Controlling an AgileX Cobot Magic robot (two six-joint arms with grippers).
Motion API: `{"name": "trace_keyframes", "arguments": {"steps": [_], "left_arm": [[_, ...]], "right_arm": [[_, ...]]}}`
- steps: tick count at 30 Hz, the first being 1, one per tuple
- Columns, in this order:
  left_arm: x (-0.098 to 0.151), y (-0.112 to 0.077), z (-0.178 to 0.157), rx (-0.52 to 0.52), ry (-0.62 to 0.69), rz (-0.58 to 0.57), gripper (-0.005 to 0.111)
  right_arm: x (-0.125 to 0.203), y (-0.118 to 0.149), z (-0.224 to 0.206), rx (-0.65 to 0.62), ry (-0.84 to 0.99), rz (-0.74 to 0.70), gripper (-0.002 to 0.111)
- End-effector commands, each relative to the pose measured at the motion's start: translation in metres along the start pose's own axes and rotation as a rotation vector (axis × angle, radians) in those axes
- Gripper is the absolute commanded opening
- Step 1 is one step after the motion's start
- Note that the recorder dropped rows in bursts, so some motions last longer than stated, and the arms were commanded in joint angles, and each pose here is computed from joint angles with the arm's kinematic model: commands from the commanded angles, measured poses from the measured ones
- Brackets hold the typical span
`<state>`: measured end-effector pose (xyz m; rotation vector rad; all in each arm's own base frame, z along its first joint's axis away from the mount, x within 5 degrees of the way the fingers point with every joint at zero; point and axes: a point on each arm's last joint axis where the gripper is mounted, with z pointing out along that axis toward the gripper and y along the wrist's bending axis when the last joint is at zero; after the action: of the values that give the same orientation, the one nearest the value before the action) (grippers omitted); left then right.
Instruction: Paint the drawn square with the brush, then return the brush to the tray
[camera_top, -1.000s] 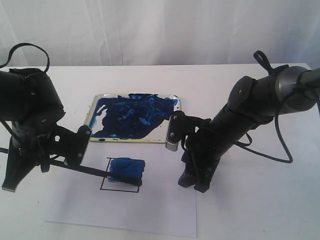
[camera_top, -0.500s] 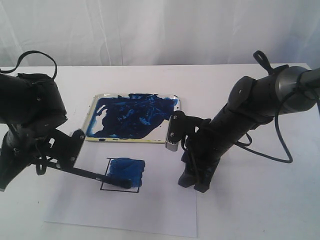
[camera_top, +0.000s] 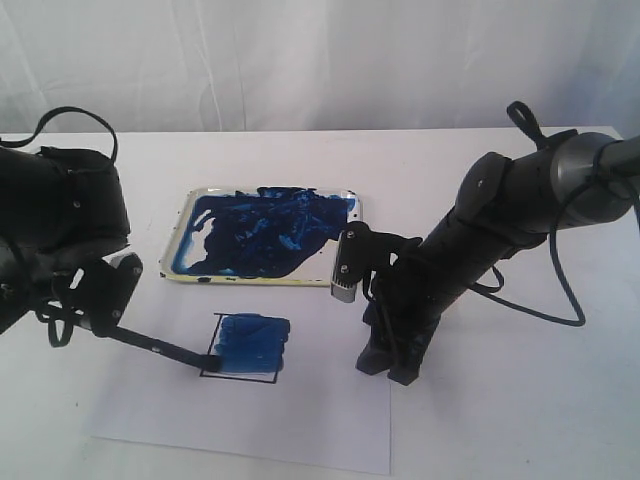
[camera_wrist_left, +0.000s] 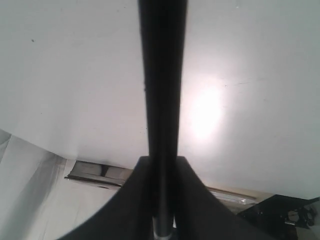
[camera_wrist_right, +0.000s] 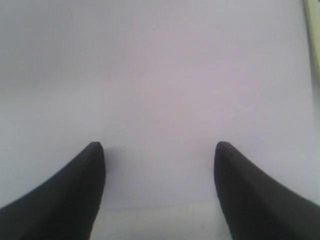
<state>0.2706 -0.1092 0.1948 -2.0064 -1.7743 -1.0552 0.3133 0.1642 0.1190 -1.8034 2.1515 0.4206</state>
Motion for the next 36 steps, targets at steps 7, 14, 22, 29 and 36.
{"name": "trace_keyframes", "arguments": {"steps": [7,14,22,29,36], "left_arm": [[0.022,-0.001,-0.018,-0.071,-0.003,-0.102,0.000],[0.011,-0.005,-0.029,-0.071,-0.224,-0.085,0.000],[-0.009,-0.004,-0.023,-0.059,-0.236,-0.039,0.000],[-0.018,-0.002,-0.013,-0.053,-0.199,-0.014,0.000],[-0.026,0.000,-0.008,-0.059,-0.208,-0.012,0.000]], "right_arm": [[0.013,0.004,0.014,-0.045,0.064,-0.006,0.060],[0.013,0.004,0.014,-0.048,0.065,-0.006,0.060],[0.013,0.004,0.014,-0.050,0.065,-0.006,0.060],[0.013,0.004,0.014,-0.052,0.065,-0.005,0.060],[0.013,0.004,0.014,-0.052,0.065,-0.005,0.060]]}}
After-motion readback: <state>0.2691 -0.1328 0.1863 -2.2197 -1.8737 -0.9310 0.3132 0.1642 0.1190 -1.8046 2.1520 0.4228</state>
